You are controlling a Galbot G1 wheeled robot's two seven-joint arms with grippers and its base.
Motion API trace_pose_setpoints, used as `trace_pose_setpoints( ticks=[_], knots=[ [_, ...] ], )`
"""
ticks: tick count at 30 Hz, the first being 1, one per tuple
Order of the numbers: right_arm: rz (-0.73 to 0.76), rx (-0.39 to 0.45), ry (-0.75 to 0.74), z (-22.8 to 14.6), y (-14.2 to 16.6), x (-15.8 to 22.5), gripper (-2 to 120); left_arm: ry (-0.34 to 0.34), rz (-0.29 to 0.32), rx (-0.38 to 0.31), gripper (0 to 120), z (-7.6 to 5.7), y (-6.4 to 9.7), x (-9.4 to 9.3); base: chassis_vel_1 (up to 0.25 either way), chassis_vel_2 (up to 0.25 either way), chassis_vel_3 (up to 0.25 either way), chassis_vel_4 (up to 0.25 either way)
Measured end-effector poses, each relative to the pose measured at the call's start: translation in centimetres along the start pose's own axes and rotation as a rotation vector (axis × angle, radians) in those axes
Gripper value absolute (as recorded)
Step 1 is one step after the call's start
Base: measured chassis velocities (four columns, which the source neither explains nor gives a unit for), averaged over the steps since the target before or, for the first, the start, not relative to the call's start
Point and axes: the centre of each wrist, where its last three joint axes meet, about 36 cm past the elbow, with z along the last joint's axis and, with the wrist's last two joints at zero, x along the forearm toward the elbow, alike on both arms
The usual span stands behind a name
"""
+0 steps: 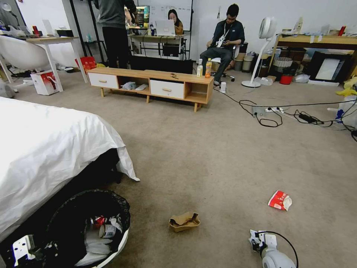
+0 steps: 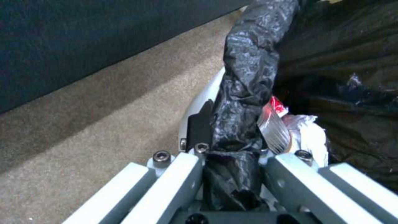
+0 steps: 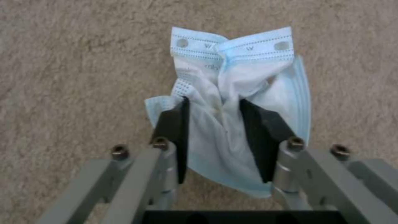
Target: Pick up the trash bin and place the garbage on the floor into it.
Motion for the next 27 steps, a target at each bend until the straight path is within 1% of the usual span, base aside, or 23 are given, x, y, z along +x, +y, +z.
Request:
trace_pose_setpoints(
  ticks=[2, 3, 4, 5, 6, 7, 9, 21, 24, 26, 27],
  knots=[
    [-0.001, 0.001, -0.001, 0.0, -0.1, 0.1, 21, -0.001, 0.001, 0.000, 1, 0.0, 0.0, 0.0, 0.000, 0.000, 0.000, 0.000],
    [-0.001, 0.001, -0.001, 0.0, -0.1, 0.1, 21, -0.001, 0.001, 0.000, 1, 0.0, 0.0, 0.0, 0.000, 0.000, 0.000, 0.000],
    [-0.001, 0.002, -0.002, 0.0, -0.1, 0.1, 16, -0.001, 0.001, 0.000, 1, 0.0, 0.0, 0.0, 0.000, 0.000, 0.000, 0.000],
    [0.000, 0.002, -0.003, 0.1, -0.2, 0.2, 8, -0.002, 0.003, 0.000, 1, 0.0, -0.1, 0.0, 0.000, 0.000, 0.000, 0.000],
    [0.003, 0.002, -0.003, 0.1, -0.3, 0.3, 4, -0.002, 0.003, 0.000, 1, 0.0, -0.1, 0.0, 0.000, 0.000, 0.000, 0.000],
    [0.003, 0.002, -0.003, 0.1, -0.3, 0.3, 4, -0.002, 0.003, 0.000, 1, 0.0, -0.1, 0.0, 0.000, 0.000, 0.000, 0.000],
    [0.012, 0.005, 0.000, 0.4, -0.6, 0.3, 0, -0.002, 0.004, -0.001, 1, 0.0, -0.1, 0.1, 0.000, 0.000, 0.000, 0.000],
    [0.013, 0.021, -0.028, 0.8, -1.6, 1.6, 0, -0.003, 0.009, -0.001, 1, 0.0, -0.3, 0.2, 0.000, 0.000, 0.000, 0.000],
    [0.001, 0.020, -0.065, 0.1, -1.8, 2.7, 0, -0.004, 0.012, -0.002, 1, 0.0, -0.4, 0.3, 0.000, 0.000, 0.000, 0.000],
    [-0.018, 0.022, -0.126, -1.2, -2.0, 5.1, 0, -0.007, 0.017, -0.003, 1, -0.1, -0.5, 0.5, 0.000, 0.000, 0.000, 0.000],
    [-0.018, 0.022, -0.126, -1.2, -2.0, 5.1, 0, -0.007, 0.017, -0.003, 1, -0.1, -0.5, 0.5, 0.000, 0.000, 0.000, 0.000]
  ],
)
